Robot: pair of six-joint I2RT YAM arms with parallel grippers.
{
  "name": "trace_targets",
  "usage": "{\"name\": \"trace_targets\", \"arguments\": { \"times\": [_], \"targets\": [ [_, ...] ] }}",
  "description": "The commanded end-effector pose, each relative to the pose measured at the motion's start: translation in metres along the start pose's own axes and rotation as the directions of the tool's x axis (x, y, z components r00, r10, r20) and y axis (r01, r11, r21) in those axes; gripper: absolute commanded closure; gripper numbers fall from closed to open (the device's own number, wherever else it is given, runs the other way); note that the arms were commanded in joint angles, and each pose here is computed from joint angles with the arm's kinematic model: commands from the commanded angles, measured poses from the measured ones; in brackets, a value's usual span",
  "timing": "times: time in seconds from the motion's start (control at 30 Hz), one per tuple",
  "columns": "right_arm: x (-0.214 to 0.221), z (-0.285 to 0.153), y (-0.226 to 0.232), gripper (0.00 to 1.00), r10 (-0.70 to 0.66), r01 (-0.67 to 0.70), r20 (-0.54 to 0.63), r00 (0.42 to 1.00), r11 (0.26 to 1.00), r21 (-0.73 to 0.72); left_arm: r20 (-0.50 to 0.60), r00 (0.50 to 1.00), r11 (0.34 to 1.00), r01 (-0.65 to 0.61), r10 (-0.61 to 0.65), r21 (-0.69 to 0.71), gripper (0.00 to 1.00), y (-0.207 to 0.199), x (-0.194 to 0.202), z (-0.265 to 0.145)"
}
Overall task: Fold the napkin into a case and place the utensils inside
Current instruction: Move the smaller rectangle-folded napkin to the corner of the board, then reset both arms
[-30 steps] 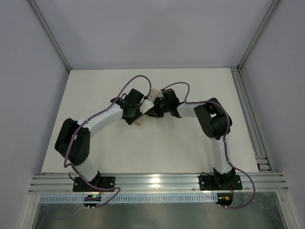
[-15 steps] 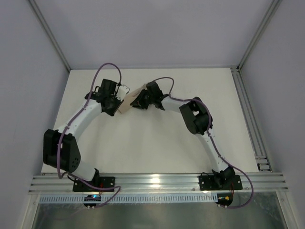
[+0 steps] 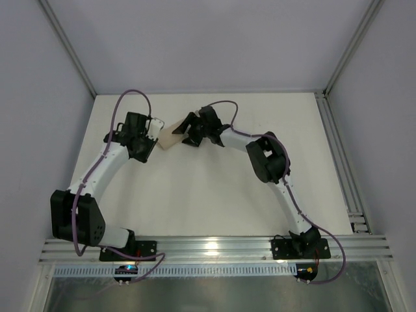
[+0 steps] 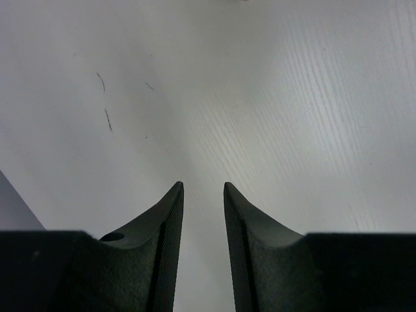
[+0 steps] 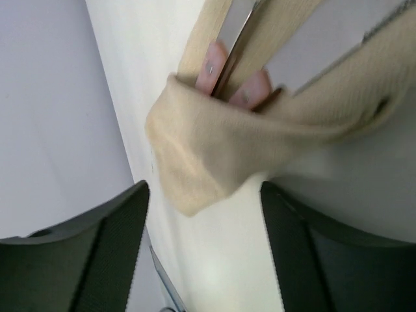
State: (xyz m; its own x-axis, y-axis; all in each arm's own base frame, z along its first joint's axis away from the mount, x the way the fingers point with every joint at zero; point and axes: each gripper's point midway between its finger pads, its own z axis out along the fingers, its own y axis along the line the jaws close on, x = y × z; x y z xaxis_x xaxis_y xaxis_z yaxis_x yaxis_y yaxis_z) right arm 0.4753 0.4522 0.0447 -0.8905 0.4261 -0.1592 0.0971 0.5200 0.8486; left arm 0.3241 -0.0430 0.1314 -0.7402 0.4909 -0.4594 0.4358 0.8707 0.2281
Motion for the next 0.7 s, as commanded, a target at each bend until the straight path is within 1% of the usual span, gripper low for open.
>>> {"name": "trace_targets", "arguments": {
  "times": [0.0, 0.07, 0.1, 0.13, 0.17, 0.2, 0.23, 0.27, 0.3, 0.33, 0.37, 0.4, 0.47, 0.5, 0.57, 0.6, 0.63, 0.67],
  "targets": [
    [0.010, -0.035, -0.004, 0.22, -0.081, 0.080, 0.008, 0.997, 0.996, 0.046, 0.005, 0.999, 0.998, 0.046, -0.046, -0.033, 0.66, 0.004, 0.007, -0.012],
    [0.012, -0.052, 0.001, 0.13, -0.125, 0.123, 0.040, 0.991, 0.991, 0.044, -0.010, 0.998, 0.995, 0.059, -0.060, -0.074, 0.66, 0.010, 0.012, -0.013],
    [0.019, -0.060, -0.012, 0.10, -0.134, 0.131, 0.035, 0.990, 0.989, 0.074, -0.012, 0.998, 0.994, 0.062, -0.064, -0.086, 0.65, 0.012, 0.014, -0.014],
    [0.015, -0.080, 0.011, 0.04, -0.195, 0.193, 0.064, 0.979, 0.980, 0.043, -0.013, 0.997, 0.993, 0.068, -0.070, -0.099, 0.65, 0.014, 0.016, -0.016],
    [0.015, -0.090, 0.013, 0.03, -0.215, 0.212, 0.075, 0.974, 0.976, 0.048, -0.014, 0.997, 0.991, 0.074, -0.076, -0.111, 0.65, 0.016, 0.017, -0.017],
    [0.020, -0.098, 0.002, 0.02, -0.225, 0.220, 0.074, 0.972, 0.973, 0.074, -0.018, 0.997, 0.991, 0.076, -0.079, -0.114, 0.65, 0.016, 0.019, -0.016],
    [0.018, -0.117, 0.022, 0.01, -0.256, 0.252, 0.102, 0.961, 0.967, 0.046, -0.014, 0.997, 0.990, 0.079, -0.081, -0.120, 0.64, 0.017, 0.020, -0.019],
    [0.019, -0.127, 0.024, 0.01, -0.291, 0.287, 0.106, 0.951, 0.957, 0.050, -0.018, 0.996, 0.988, 0.084, -0.087, -0.129, 0.64, 0.019, 0.021, -0.019],
    [0.024, -0.136, 0.013, 0.01, -0.303, 0.296, 0.100, 0.948, 0.952, 0.079, -0.018, 0.995, 0.986, 0.094, -0.097, -0.136, 0.61, 0.020, 0.023, -0.020],
    [0.024, -0.145, 0.015, 0.01, -0.324, 0.316, 0.108, 0.940, 0.945, 0.085, -0.019, 0.995, 0.985, 0.099, -0.103, -0.139, 0.60, 0.021, 0.024, -0.021],
    [0.022, -0.164, 0.027, 0.01, -0.374, 0.367, 0.135, 0.917, 0.927, 0.079, -0.017, 0.994, 0.984, 0.107, -0.110, -0.146, 0.60, 0.023, 0.025, -0.023],
    [0.027, -0.173, 0.009, 0.00, -0.388, 0.374, 0.110, 0.915, 0.918, 0.131, -0.026, 0.992, 0.979, 0.113, -0.119, -0.172, 0.60, 0.028, 0.029, -0.024],
    [0.021, -0.198, 0.010, 0.01, -0.444, 0.423, 0.129, 0.887, 0.892, 0.160, -0.035, 0.990, 0.972, 0.126, -0.135, -0.200, 0.57, 0.033, 0.036, -0.025],
    [0.014, -0.210, -0.012, 0.01, -0.429, 0.401, 0.118, 0.896, 0.893, 0.202, -0.037, 0.989, 0.969, 0.134, -0.145, -0.209, 0.55, 0.036, 0.038, -0.024],
    [0.005, -0.231, -0.028, 0.01, -0.413, 0.379, 0.131, 0.901, 0.898, 0.225, -0.054, 0.980, 0.960, 0.174, -0.190, -0.221, 0.55, 0.042, 0.050, -0.022],
    [0.002, -0.252, -0.037, 0.01, -0.420, 0.377, 0.157, 0.894, 0.893, 0.246, -0.064, 0.976, 0.956, 0.188, -0.207, -0.226, 0.55, 0.044, 0.055, -0.021],
    [-0.018, -0.271, -0.051, 0.01, -0.411, 0.344, 0.210, 0.887, 0.892, 0.292, -0.066, 0.972, 0.951, 0.204, -0.225, -0.233, 0.54, 0.047, 0.059, -0.020],
    [-0.034, -0.290, -0.065, 0.01, -0.428, 0.314, 0.276, 0.861, 0.873, 0.373, -0.089, 0.963, 0.943, 0.227, -0.255, -0.245, 0.54, 0.052, 0.070, -0.017]
  ]
}}
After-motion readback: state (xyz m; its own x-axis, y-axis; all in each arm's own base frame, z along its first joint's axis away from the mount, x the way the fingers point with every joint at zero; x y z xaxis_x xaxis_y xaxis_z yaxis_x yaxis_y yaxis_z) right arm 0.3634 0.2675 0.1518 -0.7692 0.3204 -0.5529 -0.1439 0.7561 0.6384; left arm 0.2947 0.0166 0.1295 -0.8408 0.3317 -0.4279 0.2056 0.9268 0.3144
